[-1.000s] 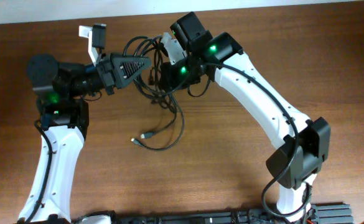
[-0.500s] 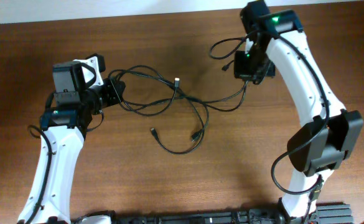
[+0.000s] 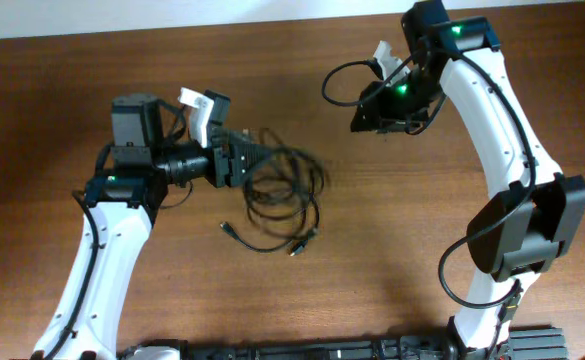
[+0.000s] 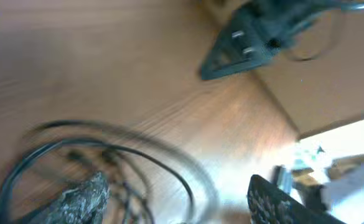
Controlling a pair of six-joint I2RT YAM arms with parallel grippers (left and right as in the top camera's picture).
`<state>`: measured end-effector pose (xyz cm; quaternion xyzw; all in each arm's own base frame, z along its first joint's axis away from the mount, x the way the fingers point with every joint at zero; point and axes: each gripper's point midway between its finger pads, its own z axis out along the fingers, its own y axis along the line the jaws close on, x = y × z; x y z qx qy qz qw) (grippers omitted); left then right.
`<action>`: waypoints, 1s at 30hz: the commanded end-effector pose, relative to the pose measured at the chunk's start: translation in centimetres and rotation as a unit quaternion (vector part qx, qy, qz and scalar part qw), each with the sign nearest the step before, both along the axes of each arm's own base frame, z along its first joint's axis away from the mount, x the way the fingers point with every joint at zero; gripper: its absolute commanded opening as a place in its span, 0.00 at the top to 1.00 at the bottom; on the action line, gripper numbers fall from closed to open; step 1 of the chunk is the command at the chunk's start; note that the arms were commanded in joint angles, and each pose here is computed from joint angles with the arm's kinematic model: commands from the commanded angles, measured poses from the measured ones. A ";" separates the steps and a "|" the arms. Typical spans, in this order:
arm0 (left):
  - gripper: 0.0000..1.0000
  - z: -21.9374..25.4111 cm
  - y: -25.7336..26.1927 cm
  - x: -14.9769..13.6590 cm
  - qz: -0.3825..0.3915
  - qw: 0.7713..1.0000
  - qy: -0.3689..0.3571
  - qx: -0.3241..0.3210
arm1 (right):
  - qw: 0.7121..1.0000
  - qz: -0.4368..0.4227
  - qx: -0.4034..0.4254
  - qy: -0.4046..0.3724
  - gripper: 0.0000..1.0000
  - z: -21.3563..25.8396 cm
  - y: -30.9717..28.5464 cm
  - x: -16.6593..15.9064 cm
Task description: Untangle cables
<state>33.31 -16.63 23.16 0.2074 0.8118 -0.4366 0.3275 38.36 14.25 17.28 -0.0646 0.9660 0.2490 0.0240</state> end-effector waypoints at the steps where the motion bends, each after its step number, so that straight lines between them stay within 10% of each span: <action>1: 0.29 -2.8 3.1 2.0 0.085 0.991 -0.004 0.108 | 1.000 0.027 0.011 -0.001 0.41 0.0 1.8 -0.6; 16: 0.38 -16.8 7.9 2.0 0.144 0.933 0.186 0.272 | 0.986 0.163 -0.024 0.000 0.31 -4.9 11.9 -6.5; 18: 0.35 -17.8 11.4 2.2 0.245 0.886 0.219 0.328 | 0.991 0.128 -0.022 0.007 0.39 -7.5 12.5 -6.4; 21: 0.33 -17.9 12.0 2.1 0.262 0.877 0.227 0.334 | 0.996 0.085 -0.009 0.021 0.91 -9.0 12.9 -6.2; 24: 0.30 -18.0 12.0 1.9 0.260 0.876 0.230 0.335 | 0.974 0.178 0.133 -0.045 0.96 -2.8 16.1 -5.0; 30: 0.27 -18.0 12.0 1.8 0.260 0.875 0.231 0.336 | 0.840 0.232 0.322 -0.370 0.96 26.8 14.6 -1.9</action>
